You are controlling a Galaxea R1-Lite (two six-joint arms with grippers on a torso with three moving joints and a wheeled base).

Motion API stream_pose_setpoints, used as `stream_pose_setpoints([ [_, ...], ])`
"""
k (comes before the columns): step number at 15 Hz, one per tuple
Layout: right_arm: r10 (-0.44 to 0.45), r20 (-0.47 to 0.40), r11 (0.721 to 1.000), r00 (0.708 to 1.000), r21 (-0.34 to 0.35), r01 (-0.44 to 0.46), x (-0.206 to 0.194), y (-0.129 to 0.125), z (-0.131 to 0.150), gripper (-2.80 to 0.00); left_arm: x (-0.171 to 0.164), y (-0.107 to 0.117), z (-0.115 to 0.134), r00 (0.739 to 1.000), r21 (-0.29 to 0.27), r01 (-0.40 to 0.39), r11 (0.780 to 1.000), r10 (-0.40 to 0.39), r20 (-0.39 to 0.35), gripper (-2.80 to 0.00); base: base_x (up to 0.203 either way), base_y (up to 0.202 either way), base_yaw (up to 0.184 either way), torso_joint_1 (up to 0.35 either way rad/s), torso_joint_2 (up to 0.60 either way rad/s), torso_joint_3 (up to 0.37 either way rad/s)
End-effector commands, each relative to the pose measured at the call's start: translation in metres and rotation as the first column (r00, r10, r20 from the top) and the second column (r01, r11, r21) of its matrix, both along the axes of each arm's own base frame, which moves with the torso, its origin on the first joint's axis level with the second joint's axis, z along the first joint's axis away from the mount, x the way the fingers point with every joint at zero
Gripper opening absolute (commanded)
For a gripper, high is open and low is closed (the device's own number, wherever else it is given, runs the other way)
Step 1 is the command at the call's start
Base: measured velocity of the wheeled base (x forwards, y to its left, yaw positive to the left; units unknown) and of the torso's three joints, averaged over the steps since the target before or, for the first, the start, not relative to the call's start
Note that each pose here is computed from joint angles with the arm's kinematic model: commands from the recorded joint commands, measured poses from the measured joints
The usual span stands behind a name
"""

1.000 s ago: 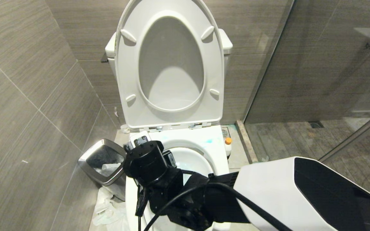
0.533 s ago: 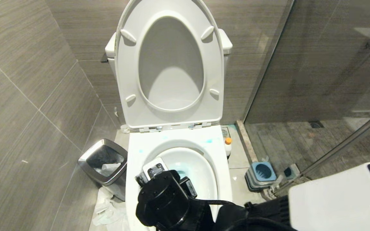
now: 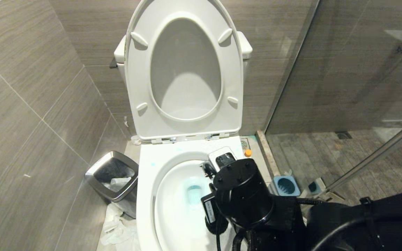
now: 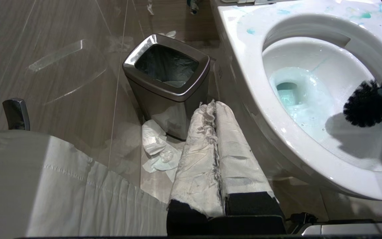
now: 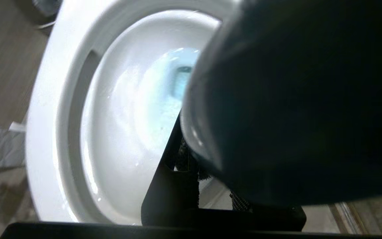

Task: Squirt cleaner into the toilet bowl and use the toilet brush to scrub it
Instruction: Scrub the toilet bowl

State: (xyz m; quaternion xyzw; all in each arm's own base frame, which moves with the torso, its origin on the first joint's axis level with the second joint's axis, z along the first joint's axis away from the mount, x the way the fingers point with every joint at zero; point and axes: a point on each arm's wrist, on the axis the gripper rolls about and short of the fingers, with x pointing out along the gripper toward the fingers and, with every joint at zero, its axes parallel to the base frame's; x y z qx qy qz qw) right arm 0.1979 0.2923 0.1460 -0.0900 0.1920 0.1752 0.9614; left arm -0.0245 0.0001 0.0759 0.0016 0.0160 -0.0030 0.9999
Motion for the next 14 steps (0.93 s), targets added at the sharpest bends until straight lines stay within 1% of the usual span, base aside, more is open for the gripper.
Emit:
stream_pose_setpoints([
  [1, -0.039, 0.019, 0.999, 0.999, 0.027, 0.039, 0.008, -0.011, 0.011, -2.80, 0.000, 0.000, 0.000, 1.000, 0.000, -0.001, 1.000, 0.001, -0.003, -2.80, 0.000, 0.000, 0.000, 0.000, 0.00, 0.000],
  [4, -0.080, 0.028, 0.996, 0.996, 0.039, 0.079, 0.025, -0.015, 0.014, -2.80, 0.000, 0.000, 0.000, 1.000, 0.000, -0.001, 1.000, 0.001, -0.002, -2.80, 0.000, 0.000, 0.000, 0.000, 0.00, 0.000],
  [6, -0.088, 0.049, 0.994, 0.995, 0.075, 0.084, 0.033, -0.010, 0.024, -2.80, 0.000, 0.000, 0.000, 1.000, 0.000, 0.000, 1.000, 0.000, -0.002, -2.80, 0.000, 0.000, 0.000, 0.000, 0.00, 0.000],
  [10, -0.089, 0.100, 0.987, 0.991, 0.139, 0.075, 0.046, 0.007, 0.043, -2.80, 0.000, 0.000, 0.000, 1.000, 0.000, -0.001, 1.000, 0.001, -0.002, -2.80, 0.000, 0.000, 0.000, 0.000, 0.00, 0.000],
  [12, -0.080, 0.126, 0.989, 0.989, 0.134, 0.063, 0.047, 0.009, 0.051, -2.80, 0.000, 0.000, 0.000, 1.000, 0.000, 0.000, 1.000, 0.000, -0.002, -2.80, 0.000, 0.000, 0.000, 0.000, 0.00, 0.000],
  [14, -0.078, 0.140, 0.987, 0.987, 0.148, 0.056, 0.045, 0.006, 0.061, -2.80, 0.000, 0.000, 0.000, 1.000, 0.000, 0.000, 1.000, 0.000, -0.002, -2.80, 0.000, 0.000, 0.000, 0.000, 0.00, 0.000],
])
